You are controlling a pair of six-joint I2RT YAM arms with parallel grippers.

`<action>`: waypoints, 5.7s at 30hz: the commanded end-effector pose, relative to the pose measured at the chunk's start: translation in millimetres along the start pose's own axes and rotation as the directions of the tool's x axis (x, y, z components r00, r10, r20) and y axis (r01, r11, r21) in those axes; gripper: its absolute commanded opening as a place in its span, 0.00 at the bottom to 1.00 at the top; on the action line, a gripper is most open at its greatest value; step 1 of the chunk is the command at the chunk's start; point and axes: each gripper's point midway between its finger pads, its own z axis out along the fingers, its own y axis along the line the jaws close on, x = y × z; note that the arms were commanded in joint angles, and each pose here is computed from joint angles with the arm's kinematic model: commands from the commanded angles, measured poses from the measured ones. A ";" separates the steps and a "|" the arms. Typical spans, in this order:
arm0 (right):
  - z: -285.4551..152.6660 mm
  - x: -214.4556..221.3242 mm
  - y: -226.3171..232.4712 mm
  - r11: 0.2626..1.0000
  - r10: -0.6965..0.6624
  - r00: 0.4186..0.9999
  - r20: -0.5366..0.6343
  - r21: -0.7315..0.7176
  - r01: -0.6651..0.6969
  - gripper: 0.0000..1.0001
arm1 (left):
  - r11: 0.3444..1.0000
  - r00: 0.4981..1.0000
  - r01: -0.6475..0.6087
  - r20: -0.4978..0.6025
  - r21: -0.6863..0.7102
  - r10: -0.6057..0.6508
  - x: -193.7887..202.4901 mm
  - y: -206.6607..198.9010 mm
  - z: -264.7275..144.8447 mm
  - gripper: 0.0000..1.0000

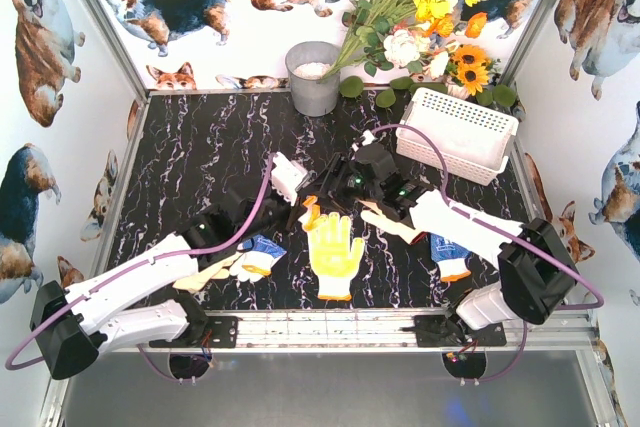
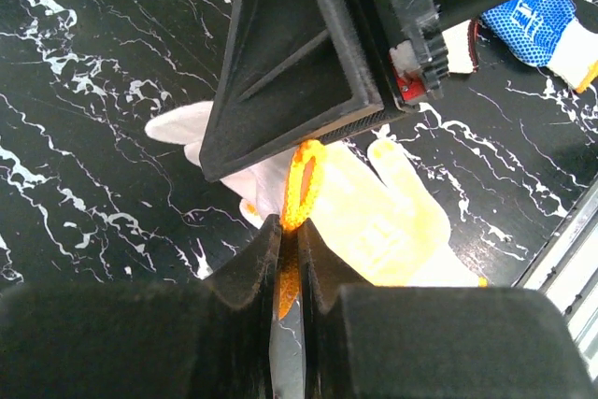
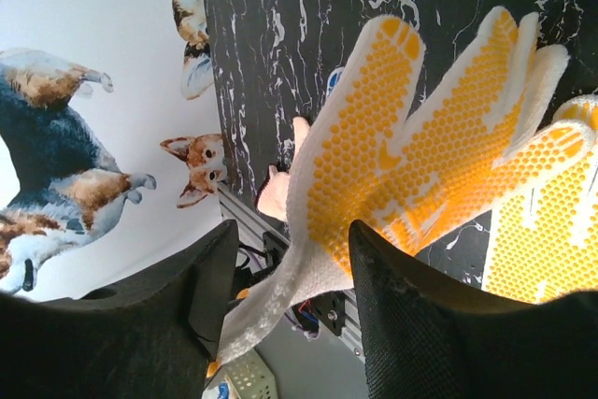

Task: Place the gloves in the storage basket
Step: Turn over the glove, then pair the glove with the glove.

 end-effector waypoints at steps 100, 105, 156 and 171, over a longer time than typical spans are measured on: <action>-22.6 19.5 -155.4 0.970 -0.049 0.997 0.065 0.240 0.032 0.24 | 0.958 0.920 -0.152 -0.318 0.243 0.227 45.5 -5.3 36.8 0.00; -19.5 20.7 -154.7 0.971 -0.041 0.998 0.056 0.237 0.027 0.20 | 0.953 0.910 -0.171 -0.332 0.250 0.250 48.2 -4.8 29.9 0.00; -5.2 52.6 -152.9 0.960 -0.117 0.993 0.017 0.259 0.109 0.02 | 0.896 0.888 0.032 -0.425 0.442 0.178 107.1 -79.1 -1.5 0.00; -0.8 53.2 -147.7 0.964 -0.113 0.994 0.007 0.243 0.108 0.07 | 0.861 0.856 0.143 -0.498 0.489 0.141 136.7 -108.7 0.3 0.00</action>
